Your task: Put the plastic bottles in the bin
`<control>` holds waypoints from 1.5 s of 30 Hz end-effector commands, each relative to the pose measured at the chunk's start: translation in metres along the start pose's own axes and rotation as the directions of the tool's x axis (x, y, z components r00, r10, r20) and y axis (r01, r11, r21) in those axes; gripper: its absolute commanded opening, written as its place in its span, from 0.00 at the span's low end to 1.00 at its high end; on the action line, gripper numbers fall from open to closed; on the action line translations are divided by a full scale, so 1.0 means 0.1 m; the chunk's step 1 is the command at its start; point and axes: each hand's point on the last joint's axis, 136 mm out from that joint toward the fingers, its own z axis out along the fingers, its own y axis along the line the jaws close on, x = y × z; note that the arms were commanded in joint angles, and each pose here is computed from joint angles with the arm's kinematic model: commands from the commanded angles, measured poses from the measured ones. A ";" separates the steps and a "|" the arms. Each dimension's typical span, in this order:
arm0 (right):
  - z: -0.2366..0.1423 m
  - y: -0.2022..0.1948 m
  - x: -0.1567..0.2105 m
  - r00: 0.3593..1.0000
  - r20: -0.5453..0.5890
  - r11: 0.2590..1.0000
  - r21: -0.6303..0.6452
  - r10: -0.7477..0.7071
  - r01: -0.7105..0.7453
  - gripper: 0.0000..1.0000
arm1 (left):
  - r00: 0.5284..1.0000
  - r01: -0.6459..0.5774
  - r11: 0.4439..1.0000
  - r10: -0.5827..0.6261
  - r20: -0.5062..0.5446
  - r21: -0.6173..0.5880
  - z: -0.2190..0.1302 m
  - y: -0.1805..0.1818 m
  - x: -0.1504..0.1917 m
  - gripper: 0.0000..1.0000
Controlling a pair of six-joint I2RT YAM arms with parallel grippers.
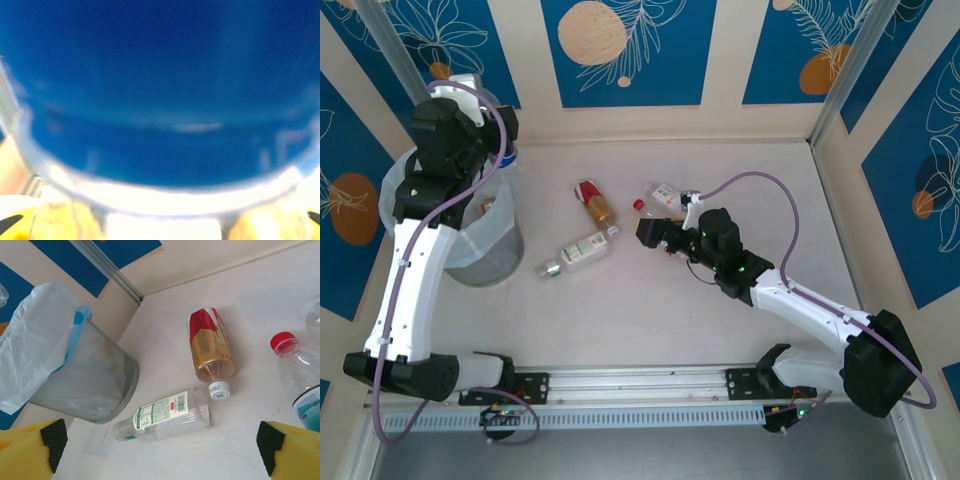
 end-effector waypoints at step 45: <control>0.09 -0.13 0.05 0.999 -0.046 0.999 0.046 0.011 -0.009 0.99 | 0.953 -0.176 0.691 -0.059 -0.297 -0.701 0.03 2.07 1.51 0.69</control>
